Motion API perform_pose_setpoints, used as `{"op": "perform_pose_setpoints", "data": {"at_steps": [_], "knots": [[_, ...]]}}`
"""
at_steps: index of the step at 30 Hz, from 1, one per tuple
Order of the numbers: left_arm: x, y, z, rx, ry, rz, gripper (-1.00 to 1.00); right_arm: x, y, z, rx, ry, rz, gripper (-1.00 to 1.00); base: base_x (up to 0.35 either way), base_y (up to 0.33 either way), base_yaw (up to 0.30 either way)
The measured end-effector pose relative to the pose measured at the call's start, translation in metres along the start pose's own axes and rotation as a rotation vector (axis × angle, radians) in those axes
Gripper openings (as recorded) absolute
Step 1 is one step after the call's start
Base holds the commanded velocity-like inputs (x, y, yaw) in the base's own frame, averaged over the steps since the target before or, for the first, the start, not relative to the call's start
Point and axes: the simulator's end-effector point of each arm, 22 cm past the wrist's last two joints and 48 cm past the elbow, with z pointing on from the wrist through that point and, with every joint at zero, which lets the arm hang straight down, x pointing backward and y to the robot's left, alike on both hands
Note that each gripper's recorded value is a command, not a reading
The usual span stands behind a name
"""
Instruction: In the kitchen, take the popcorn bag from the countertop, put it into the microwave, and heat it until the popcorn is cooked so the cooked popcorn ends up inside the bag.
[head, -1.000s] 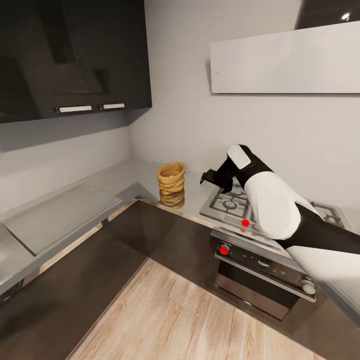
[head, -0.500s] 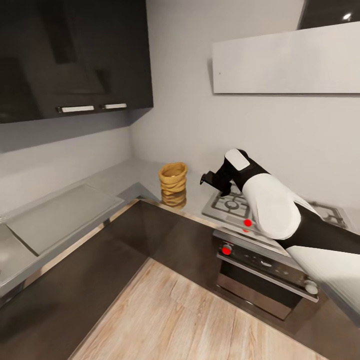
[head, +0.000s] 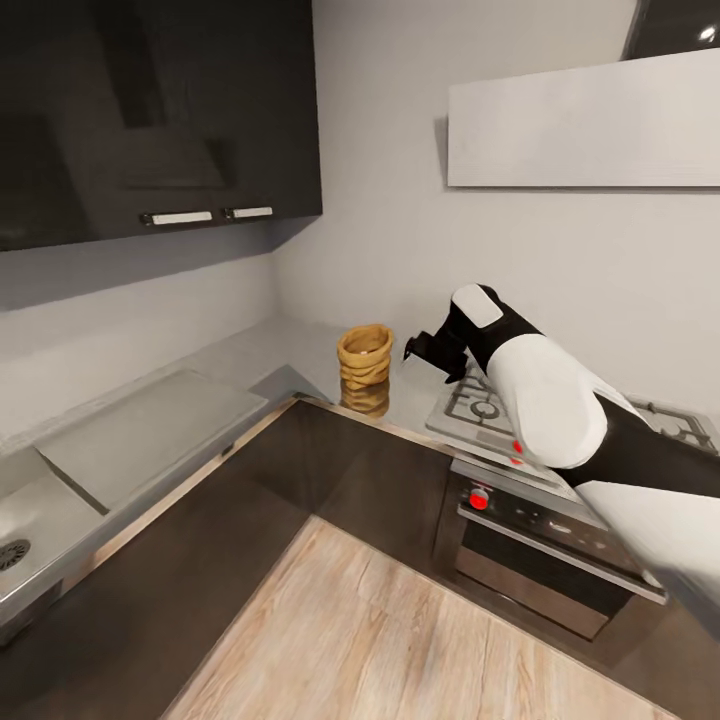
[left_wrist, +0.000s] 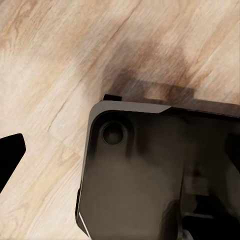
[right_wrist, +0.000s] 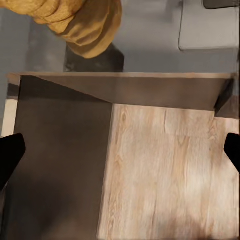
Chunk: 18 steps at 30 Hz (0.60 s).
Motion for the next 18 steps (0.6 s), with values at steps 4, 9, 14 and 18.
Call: {"op": "perform_pose_setpoints", "data": {"at_steps": [4, 9, 14, 18], "knots": [[-0.0001, -0.0001, -0.0002, 0.000, -0.001, 0.001, 1.00, -0.0066, -0.0024, -0.0080, 0.026, -0.013, 0.001, 1.00, 0.151, 0.002, 0.000], [-0.0030, -0.0003, 0.0007, -0.001, -0.004, 0.001, 1.00, -0.0074, -0.0044, -0.0083, 0.038, -0.013, 0.000, 1.00, 0.226, 0.000, 0.000], [-0.0034, -0.0006, 0.0009, 0.000, -0.004, 0.003, 1.00, -0.0057, -0.0054, -0.0067, 0.041, -0.008, -0.001, 1.00, 0.028, 0.000, 0.000], [-0.0035, 0.0003, 0.0009, -0.002, -0.005, 0.000, 1.00, -0.0053, -0.0057, -0.0065, 0.041, -0.007, -0.001, 1.00, 0.073, 0.163, 0.000]]}}
